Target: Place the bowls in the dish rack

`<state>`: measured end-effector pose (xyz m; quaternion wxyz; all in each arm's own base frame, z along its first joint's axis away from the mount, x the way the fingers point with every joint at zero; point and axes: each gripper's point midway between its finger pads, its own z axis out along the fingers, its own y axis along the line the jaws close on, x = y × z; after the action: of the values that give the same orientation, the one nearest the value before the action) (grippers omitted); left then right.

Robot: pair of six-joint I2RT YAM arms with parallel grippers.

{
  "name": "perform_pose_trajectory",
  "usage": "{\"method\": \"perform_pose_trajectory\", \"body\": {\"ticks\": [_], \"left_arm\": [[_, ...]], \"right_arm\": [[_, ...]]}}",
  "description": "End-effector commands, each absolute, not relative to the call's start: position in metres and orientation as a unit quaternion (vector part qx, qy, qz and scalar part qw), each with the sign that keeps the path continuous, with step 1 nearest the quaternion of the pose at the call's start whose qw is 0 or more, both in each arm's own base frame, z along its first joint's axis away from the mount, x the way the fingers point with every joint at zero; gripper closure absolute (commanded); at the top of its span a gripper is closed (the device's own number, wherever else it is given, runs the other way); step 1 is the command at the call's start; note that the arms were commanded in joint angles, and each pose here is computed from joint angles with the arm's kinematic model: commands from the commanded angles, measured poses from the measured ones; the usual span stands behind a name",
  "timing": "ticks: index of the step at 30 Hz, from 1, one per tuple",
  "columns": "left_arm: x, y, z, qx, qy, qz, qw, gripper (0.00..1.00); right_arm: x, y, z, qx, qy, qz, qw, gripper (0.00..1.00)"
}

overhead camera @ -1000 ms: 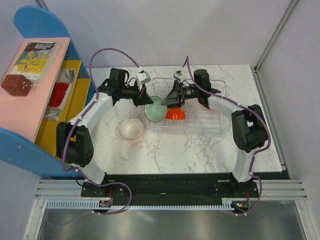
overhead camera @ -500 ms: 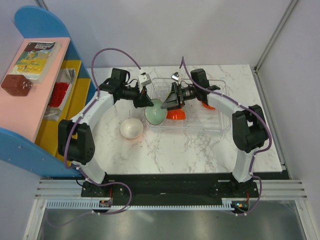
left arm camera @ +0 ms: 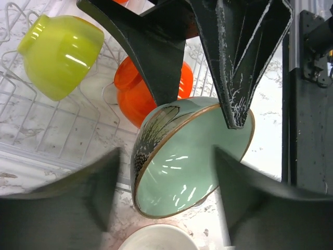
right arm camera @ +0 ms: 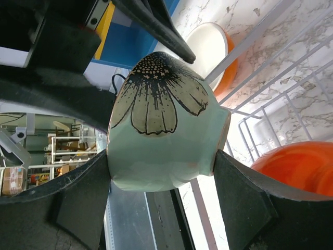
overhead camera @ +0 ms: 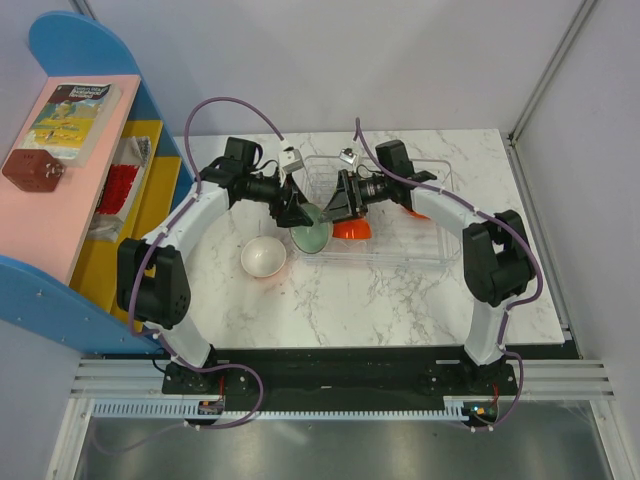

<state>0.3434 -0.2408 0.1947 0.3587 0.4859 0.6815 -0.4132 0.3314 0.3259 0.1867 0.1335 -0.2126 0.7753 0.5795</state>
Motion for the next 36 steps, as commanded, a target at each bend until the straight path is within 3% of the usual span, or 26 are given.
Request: {"method": "perform_pose_trajectory", "body": {"ticks": [1,14,27,36], "left_arm": [[0.349,-0.241,0.218,0.486,0.671,-0.413,0.379,0.01],[0.392,-0.121,0.250,0.330,0.732,-0.381,0.459,0.00],[0.350,-0.075,0.214,0.270,0.777,-0.336,0.459,0.00],[0.322,-0.061,0.195,0.255,0.804,-0.287,0.455,0.00]], "right_arm": [[0.340,0.327,0.221,-0.254,0.754,0.576,0.189,1.00],[0.361,0.296,0.245,-0.250,0.785,0.503,0.262,1.00],[0.386,0.224,0.277,-0.271,0.830,0.306,0.380,1.00],[0.387,0.156,0.253,-0.248,0.882,0.122,0.382,1.00]]}}
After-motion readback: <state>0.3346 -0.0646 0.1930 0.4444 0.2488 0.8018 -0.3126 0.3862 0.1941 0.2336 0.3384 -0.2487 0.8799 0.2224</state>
